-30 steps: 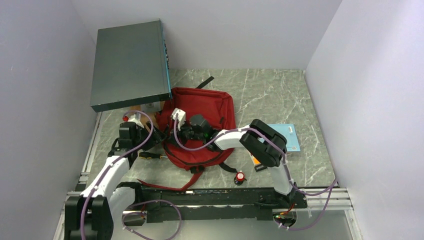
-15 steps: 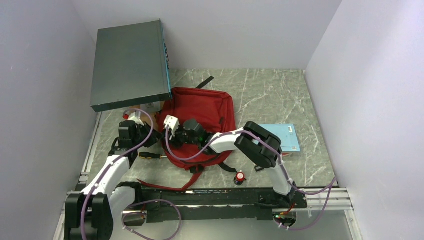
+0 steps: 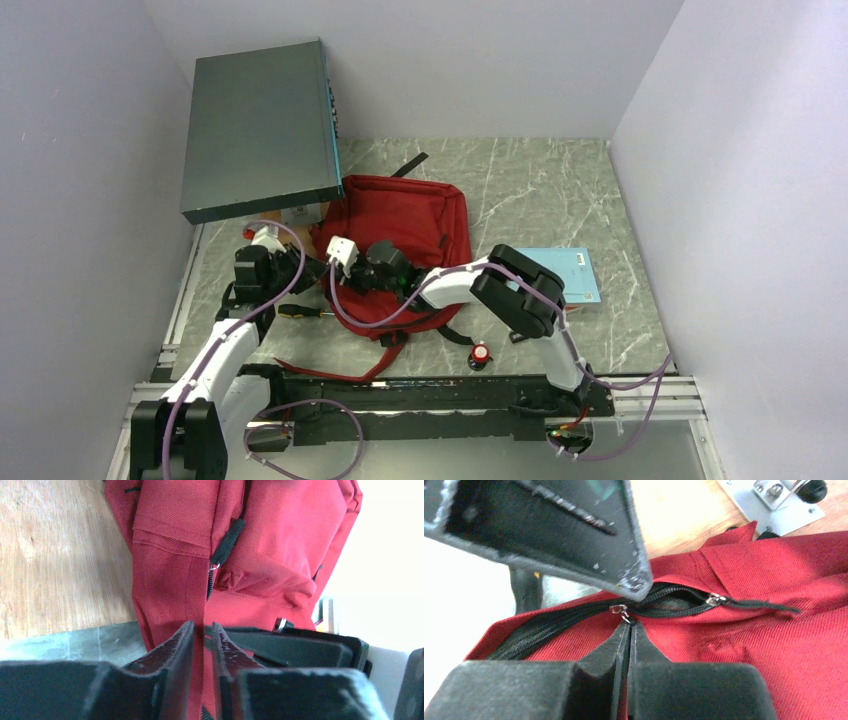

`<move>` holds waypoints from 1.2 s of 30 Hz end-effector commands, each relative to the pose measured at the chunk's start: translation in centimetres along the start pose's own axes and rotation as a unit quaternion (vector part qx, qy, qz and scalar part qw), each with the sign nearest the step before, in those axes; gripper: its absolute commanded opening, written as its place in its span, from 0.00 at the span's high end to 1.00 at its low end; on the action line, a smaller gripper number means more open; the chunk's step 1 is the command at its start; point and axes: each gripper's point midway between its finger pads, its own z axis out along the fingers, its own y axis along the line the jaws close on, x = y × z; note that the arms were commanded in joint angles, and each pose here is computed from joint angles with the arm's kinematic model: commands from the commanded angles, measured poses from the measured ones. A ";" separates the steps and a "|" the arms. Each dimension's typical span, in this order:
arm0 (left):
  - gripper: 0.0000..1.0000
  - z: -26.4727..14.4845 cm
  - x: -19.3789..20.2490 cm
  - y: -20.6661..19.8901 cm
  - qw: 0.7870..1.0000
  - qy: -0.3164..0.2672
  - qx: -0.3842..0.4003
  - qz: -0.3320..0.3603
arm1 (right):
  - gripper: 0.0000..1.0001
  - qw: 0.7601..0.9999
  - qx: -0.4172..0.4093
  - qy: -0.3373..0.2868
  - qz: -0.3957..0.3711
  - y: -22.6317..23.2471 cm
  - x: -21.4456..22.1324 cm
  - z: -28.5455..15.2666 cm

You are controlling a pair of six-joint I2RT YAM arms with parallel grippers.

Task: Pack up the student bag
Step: Unzip the student bag at the center of the board.

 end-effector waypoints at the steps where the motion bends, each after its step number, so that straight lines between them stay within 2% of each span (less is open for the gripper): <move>1: 0.61 0.1 -1.5 -0.2 0.999 -0.030 -0.008 -0.008 | 1.00 1.000 -0.002 -0.026 -0.013 0.5 -4.4 -2.0; 4: 0.36 0.4 -1.6 0.6 0.999 -0.032 -0.026 -0.006 | 1.00 1.000 -0.011 -0.026 -0.002 1.0 -5.3 -3.1; 5: 0.33 0.6 -1.6 0.7 0.999 -0.030 -0.030 -0.007 | 1.00 1.000 -0.015 -0.020 -0.002 1.3 -5.3 -3.2; 8: 0.33 1.2 -1.4 0.7 0.999 -0.018 -0.025 -0.009 | 1.00 1.000 -0.017 -0.005 -0.002 1.6 -5.5 -3.2; 10: 0.36 1.7 -1.3 0.7 1.000 -0.013 -0.020 -0.014 | 1.00 1.000 -0.024 0.008 -0.003 2.0 -5.6 -3.0; 14: 0.62 2.0 -1.5 0.8 0.999 -0.022 -0.020 -0.022 | 1.00 0.998 -0.028 0.055 -0.004 2.8 -4.7 -3.1; 21: 1.00 2.5 -2.4 1.0 0.999 -0.040 -0.023 -0.013 | 1.00 0.989 -0.002 0.149 -0.004 4.7 -3.5 -5.2; 25: 1.00 2.9 -2.2 1.1 0.999 -0.039 -0.014 -0.015 | 1.00 0.976 0.026 0.215 -0.002 5.7 -2.7 -7.1; 31: 1.00 2.3 -3.2 1.3 0.997 -0.080 -0.015 -0.005 | 1.00 0.956 0.070 0.285 0.015 6.9 -1.2 -12.1; 36: 1.00 1.4 -4.1 1.3 0.995 -0.099 -0.022 0.005 | 1.00 0.949 0.101 0.294 0.044 7.1 0.7 -16.3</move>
